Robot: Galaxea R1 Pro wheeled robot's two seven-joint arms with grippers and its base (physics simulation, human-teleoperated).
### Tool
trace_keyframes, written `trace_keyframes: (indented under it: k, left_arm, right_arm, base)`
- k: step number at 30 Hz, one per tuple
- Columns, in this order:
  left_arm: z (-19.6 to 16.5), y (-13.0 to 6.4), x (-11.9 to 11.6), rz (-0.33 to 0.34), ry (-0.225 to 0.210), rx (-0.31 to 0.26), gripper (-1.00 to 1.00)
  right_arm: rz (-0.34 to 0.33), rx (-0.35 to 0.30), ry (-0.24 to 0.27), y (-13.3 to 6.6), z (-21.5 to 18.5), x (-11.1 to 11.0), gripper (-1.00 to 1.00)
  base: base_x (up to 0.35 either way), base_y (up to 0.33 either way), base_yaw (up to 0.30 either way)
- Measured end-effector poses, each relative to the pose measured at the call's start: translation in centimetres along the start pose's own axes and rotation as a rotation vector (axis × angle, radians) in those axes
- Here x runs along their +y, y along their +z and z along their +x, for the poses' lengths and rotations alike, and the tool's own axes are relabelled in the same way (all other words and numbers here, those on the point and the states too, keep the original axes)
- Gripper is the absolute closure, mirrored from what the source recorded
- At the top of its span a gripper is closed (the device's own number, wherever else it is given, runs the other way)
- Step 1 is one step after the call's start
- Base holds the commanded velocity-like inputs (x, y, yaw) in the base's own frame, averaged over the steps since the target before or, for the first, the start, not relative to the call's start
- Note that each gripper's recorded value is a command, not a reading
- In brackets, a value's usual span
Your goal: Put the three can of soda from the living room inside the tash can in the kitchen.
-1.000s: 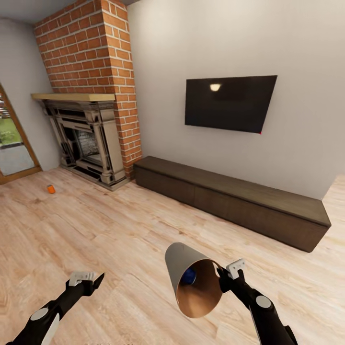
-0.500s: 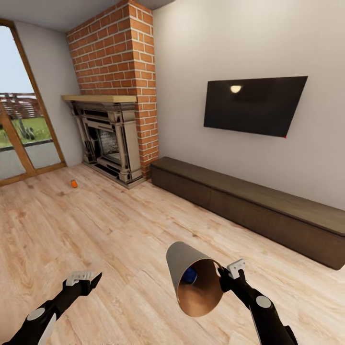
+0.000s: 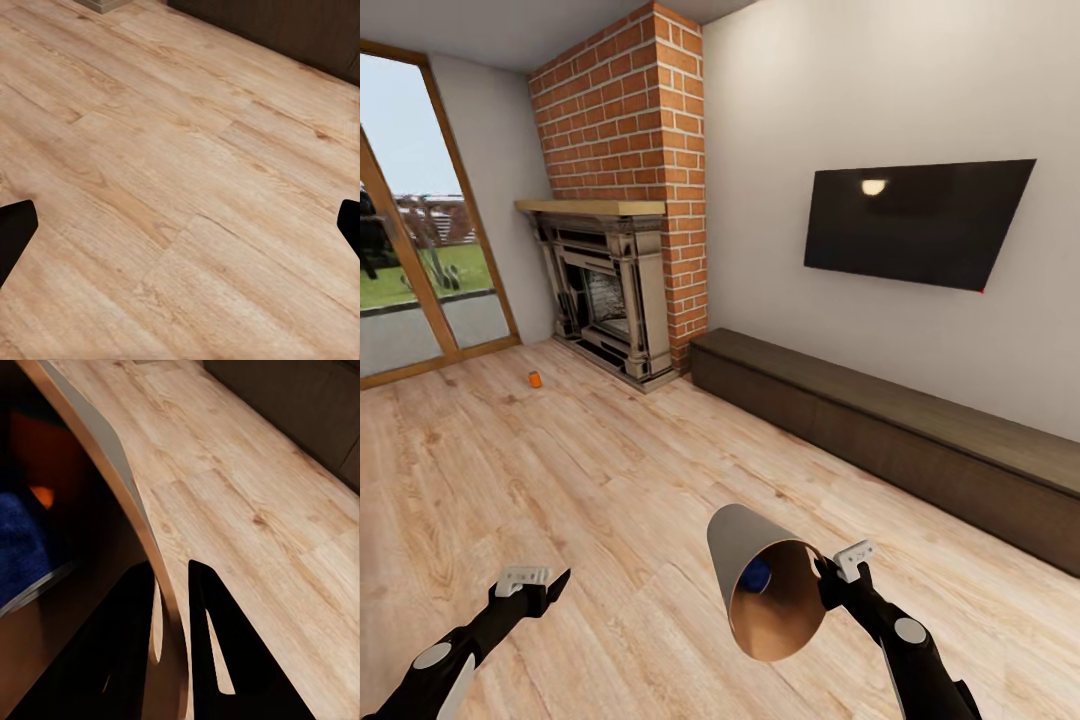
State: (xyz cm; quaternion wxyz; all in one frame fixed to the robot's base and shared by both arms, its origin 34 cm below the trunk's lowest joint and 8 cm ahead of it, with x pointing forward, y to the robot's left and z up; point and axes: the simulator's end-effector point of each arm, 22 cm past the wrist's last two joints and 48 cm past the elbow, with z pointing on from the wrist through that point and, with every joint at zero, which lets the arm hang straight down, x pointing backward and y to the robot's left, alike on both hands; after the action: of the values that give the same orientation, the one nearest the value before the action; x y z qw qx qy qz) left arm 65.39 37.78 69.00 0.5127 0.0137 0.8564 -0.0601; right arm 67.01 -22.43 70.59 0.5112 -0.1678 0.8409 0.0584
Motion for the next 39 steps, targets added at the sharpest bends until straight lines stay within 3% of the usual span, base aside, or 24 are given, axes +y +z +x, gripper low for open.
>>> trace_keyframes:
  k: [18,24,26,31,34,36,39]
  left_arm:
    - [0.9,-0.1,-0.1,0.000,-0.012,0.017,-1.00]
    - [0.9,-0.1,-0.1,0.000,-0.010,0.016,-1.00]
    - [0.9,0.0,-0.3,0.001,-0.008,0.013,-1.00]
    - [1.8,-0.1,-0.5,0.004,-0.018,0.027,-1.00]
    - [2.2,-0.1,-0.6,0.005,-0.022,0.034,-1.00]
    - [2.3,-0.1,-0.6,0.005,-0.022,0.035,-1.00]
    - [2.3,-0.1,-0.7,0.006,-0.022,0.036,-1.00]
  right_arm:
    - [0.004,0.004,-0.007,-0.2,0.3,-0.6,1.00]
    - [0.016,0.014,-0.039,-1.0,1.3,-2.4,1.00]
    - [0.009,-0.013,-0.059,-1.2,0.7,-2.6,1.00]
    - [-0.091,-0.048,-0.123,-2.7,1.3,-0.5,1.00]
    - [-0.177,-0.076,-0.166,-6.5,1.8,-0.1,1.00]
    - [-0.242,-0.071,-0.172,-8.1,2.3,0.3,1.00]
    - [-0.315,-0.114,-0.124,-10.7,1.8,0.1,1.00]
  base:
    - [0.000,0.000,0.000]
    - [0.000,0.000,0.000]
    - [0.000,0.000,0.000]
    - [0.000,0.000,0.000]
    - [0.000,0.000,0.000]
    - [0.000,0.000,0.000]
    - [0.000,0.000,0.000]
